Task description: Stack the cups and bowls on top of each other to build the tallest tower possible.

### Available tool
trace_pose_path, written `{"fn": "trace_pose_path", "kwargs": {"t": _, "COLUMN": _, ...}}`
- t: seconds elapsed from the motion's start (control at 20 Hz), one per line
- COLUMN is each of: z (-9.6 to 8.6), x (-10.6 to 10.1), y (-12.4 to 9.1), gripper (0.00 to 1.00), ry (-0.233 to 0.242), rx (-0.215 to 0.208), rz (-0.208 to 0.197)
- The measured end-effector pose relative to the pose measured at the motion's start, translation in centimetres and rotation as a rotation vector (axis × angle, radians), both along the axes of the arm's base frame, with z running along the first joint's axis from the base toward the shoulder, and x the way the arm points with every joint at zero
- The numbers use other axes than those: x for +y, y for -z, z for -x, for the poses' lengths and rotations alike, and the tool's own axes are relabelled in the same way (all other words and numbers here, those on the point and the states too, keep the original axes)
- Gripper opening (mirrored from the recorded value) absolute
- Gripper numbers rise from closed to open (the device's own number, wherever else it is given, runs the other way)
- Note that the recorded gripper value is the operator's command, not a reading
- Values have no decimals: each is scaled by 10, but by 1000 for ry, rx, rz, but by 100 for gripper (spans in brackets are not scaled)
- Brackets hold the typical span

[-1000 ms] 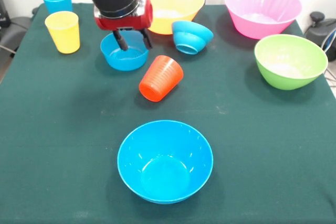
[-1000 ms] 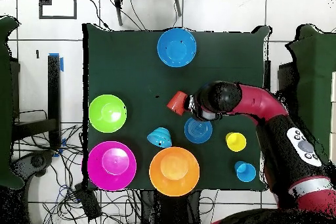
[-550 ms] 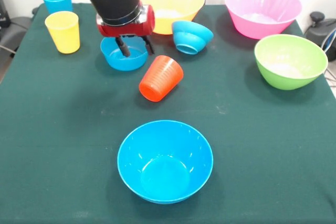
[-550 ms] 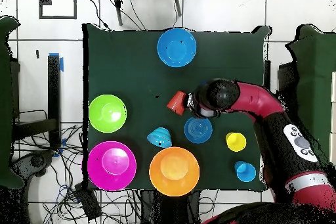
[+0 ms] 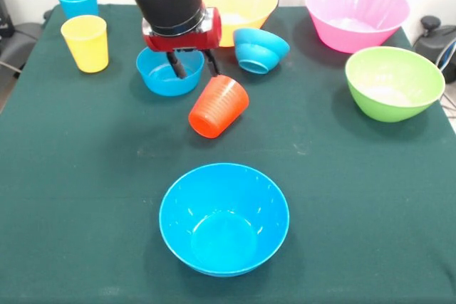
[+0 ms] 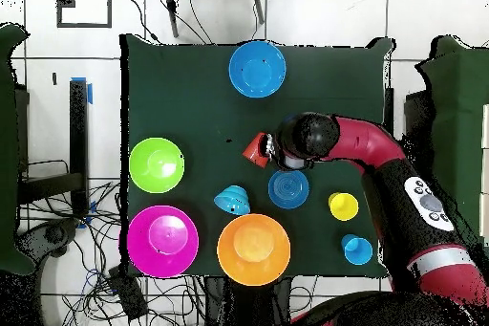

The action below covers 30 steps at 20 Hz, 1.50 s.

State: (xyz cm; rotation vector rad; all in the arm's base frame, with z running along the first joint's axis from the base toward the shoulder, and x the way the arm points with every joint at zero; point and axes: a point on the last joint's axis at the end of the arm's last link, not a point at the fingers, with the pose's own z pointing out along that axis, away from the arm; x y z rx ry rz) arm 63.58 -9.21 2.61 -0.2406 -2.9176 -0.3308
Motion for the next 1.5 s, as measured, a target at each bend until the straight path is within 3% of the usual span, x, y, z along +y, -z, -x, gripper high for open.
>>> {"fn": "trace_pose_path", "kwargs": {"t": 0.3, "z": -2, "x": 1, "y": -4, "gripper": 100, "ry": -3, "rx": -26, "rz": 9}}
{"fn": "trace_pose_path", "kwargs": {"t": 0.35, "z": -1, "x": 2, "y": -7, "gripper": 0, "ry": -6, "rx": -33, "rz": 14}}
{"fn": "trace_pose_path", "kwargs": {"t": 0.85, "z": -1, "x": 2, "y": -16, "gripper": 0, "ry": -8, "rx": -71, "rz": 29}}
{"fn": "trace_pose_path", "kwargs": {"t": 1.45, "z": -1, "x": 1, "y": -16, "gripper": 0, "ry": -7, "rx": -71, "rz": 29}}
{"fn": "trace_pose_path", "kwargs": {"t": 1.5, "z": -1, "x": 1, "y": -16, "gripper": 100, "ry": -7, "rx": -71, "rz": 30}}
